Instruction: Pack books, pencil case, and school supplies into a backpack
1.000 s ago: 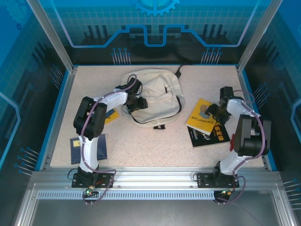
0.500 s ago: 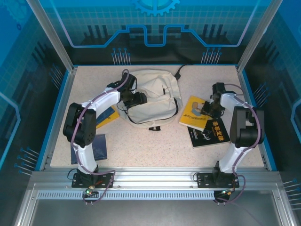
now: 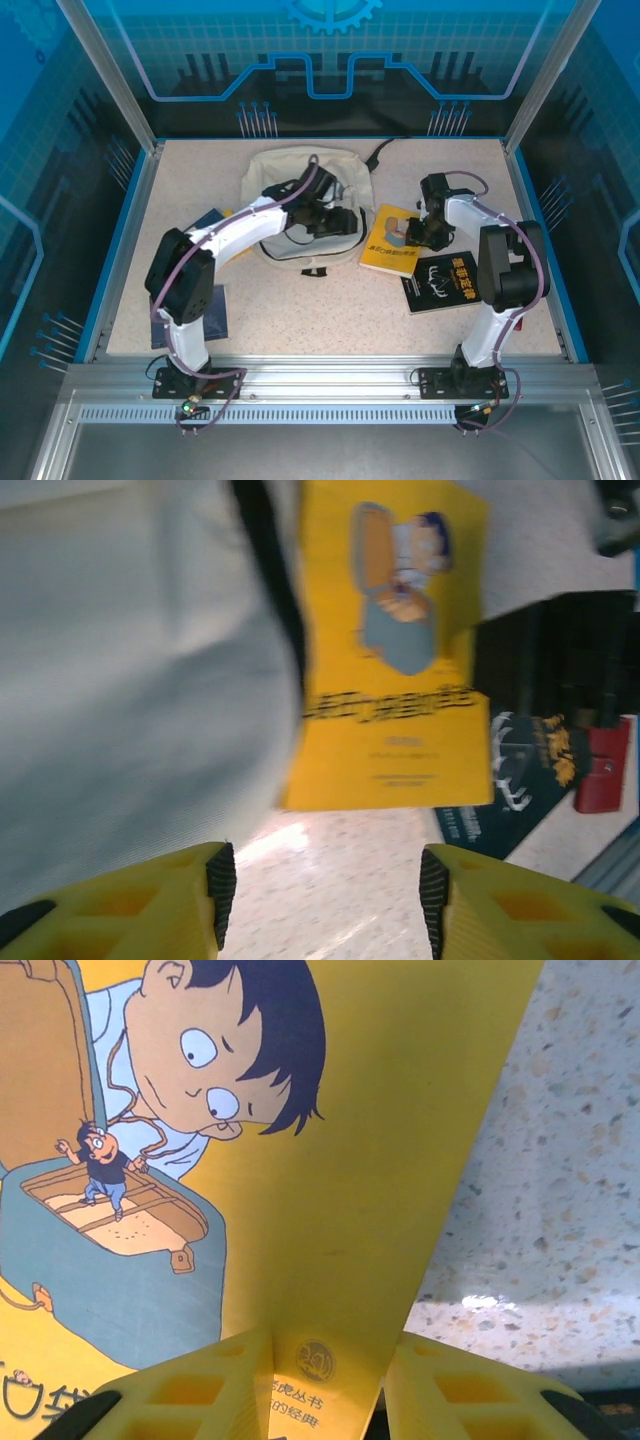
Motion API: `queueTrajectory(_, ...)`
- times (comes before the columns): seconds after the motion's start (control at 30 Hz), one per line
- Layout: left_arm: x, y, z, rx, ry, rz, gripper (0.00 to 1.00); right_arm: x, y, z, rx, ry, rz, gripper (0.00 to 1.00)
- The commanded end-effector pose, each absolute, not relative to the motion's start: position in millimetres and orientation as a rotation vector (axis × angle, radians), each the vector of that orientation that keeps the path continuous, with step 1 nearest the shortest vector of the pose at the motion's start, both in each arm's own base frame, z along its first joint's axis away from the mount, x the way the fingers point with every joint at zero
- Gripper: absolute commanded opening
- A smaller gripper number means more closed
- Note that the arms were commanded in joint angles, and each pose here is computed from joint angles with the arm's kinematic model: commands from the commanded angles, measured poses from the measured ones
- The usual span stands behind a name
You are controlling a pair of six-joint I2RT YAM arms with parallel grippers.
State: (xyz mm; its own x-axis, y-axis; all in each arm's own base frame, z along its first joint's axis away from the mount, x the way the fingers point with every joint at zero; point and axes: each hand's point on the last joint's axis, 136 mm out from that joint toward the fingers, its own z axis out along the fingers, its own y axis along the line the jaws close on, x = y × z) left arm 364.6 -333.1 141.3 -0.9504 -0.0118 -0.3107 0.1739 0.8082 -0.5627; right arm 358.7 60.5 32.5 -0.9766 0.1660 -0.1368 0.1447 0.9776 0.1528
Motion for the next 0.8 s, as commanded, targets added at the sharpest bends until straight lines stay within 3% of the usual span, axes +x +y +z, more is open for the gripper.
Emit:
queueTrajectory(0.0, 365, -370, 127, 0.152, 2.712, -0.954, 0.51, 348, 82, 29, 0.276, 3.039, 0.380, 0.32)
queueTrajectory(0.13, 367, -394, 94, 0.206, 2.751, -0.837, 0.46, 349, 85, 30, 0.309, 3.038, 0.407, 0.29)
queueTrajectory(0.37, 372, -383, 31, 0.154, 2.829, -0.540, 0.36, 349, 81, 30, 0.419, 3.019, 0.444, 0.29)
queueTrajectory(0.6, 361, -372, 2, 0.170, 2.896, -0.433, 0.35, 347, 69, 17, 0.618, 3.024, 0.345, 0.35)
queueTrajectory(0.77, 350, -367, -13, 0.183, 2.945, -0.402, 0.34, 350, 79, 15, 0.620, 3.026, 0.394, 0.32)
